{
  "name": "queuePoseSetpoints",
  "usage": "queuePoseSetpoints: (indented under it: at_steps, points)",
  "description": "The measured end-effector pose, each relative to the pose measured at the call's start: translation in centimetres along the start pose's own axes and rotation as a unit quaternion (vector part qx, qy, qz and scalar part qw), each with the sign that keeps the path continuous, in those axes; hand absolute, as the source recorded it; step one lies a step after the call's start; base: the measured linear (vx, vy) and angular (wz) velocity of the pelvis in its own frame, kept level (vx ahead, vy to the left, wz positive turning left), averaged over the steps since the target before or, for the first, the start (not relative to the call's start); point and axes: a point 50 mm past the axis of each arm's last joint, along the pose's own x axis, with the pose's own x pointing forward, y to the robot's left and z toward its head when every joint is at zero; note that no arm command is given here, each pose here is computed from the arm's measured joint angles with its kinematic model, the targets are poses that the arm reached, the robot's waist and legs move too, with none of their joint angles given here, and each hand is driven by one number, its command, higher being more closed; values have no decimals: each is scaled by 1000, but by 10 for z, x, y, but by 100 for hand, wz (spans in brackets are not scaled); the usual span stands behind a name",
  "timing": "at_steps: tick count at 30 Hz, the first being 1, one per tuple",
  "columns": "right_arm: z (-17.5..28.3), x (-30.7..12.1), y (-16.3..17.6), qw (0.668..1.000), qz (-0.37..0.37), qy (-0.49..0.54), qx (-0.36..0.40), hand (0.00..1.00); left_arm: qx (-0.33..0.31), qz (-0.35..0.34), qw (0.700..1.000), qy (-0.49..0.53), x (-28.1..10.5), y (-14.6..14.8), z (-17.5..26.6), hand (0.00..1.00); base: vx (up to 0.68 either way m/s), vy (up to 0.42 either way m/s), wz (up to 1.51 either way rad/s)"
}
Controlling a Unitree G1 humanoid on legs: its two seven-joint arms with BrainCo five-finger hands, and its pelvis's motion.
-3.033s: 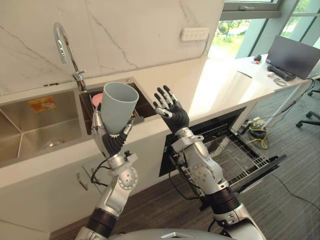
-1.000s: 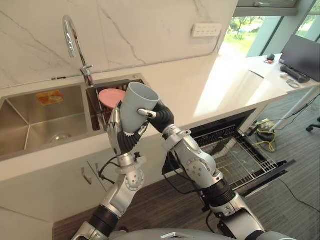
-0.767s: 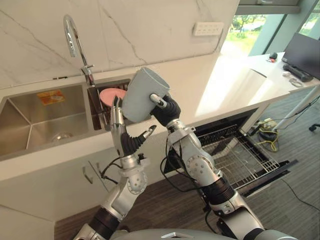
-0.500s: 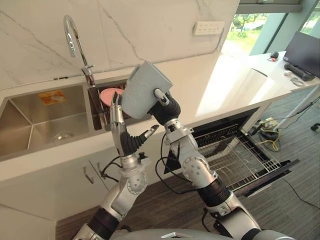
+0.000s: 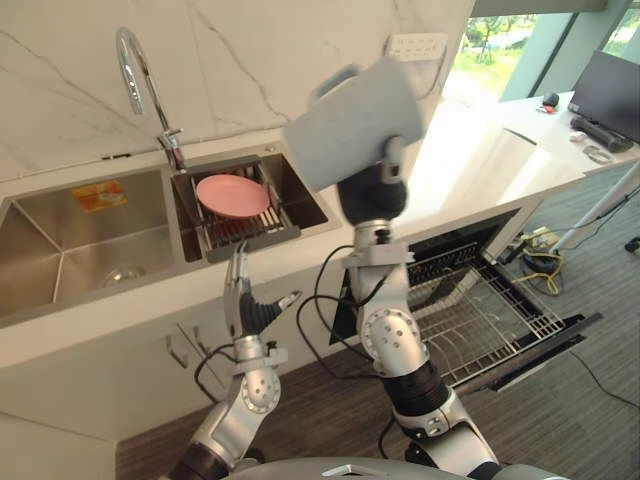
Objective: Walk over to the sink, pick up the cup, carry it to the dishwasher, place the cup inside the dishwasher, then close the dishwasher door
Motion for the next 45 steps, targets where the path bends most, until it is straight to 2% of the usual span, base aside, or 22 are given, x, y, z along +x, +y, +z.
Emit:
queuePoseSetpoints:
  at_steps: [8,10,12,15,17,18,20,22,24,27,29,32,36,39,42,45]
  points:
    - [72,-26,-32,983,-64,-173,-20,100,-16,58,998,4,16,19,0,0,2,0,-7]
    - [86,-33,-35,976,-70,-204,-37,100,-49,58,997,-2,18,19,6,0,20,-5,-12]
    - [98,-38,-37,970,-73,-226,-54,100,-98,24,995,-8,19,16,11,0,18,-5,-7]
    - [122,-51,-40,957,-84,-261,-97,100,-192,-95,976,23,14,0,15,0,24,-5,-14]
    - [146,-64,-41,938,-106,-280,-175,100,-254,-228,938,66,-5,-22,14,0,30,-2,-23]
    - [152,-67,-41,931,-116,-283,-199,100,-260,-256,927,83,-11,-28,11,0,39,3,-26]
    - [181,-79,-53,891,-176,-275,-316,100,-271,-349,876,192,-45,-49,-13,0,52,1,-21]
    - [198,-88,-59,868,-209,-267,-364,100,-274,-368,854,246,-58,-54,-26,0,20,-2,-4]
    - [226,-99,-68,824,-262,-252,-434,100,-271,-383,820,328,-80,-54,-51,0,0,0,0]
    - [254,-103,-69,762,-300,-219,-531,100,-261,-388,787,404,-108,-39,-80,0,-4,-6,2]
    - [263,-98,-67,722,-308,-184,-592,100,-243,-386,775,438,-122,-27,-96,0,-24,-13,14]
    - [264,-89,-75,684,-317,-127,-645,100,-194,-381,780,457,-132,-9,-113,0,-24,2,19]
    - [251,-83,-99,668,-339,-46,-660,100,-157,-364,800,451,-128,2,-123,0,-45,15,14]
    - [249,-76,-112,648,-351,4,-676,100,-137,-321,821,452,-118,14,-132,0,-29,19,17]
    - [256,-61,-118,619,-359,34,-698,100,-85,-259,840,469,-105,37,-153,0,-38,22,25]
    - [266,-40,-121,572,-360,67,-734,100,-26,-245,859,448,-86,56,-161,0,33,-10,24]
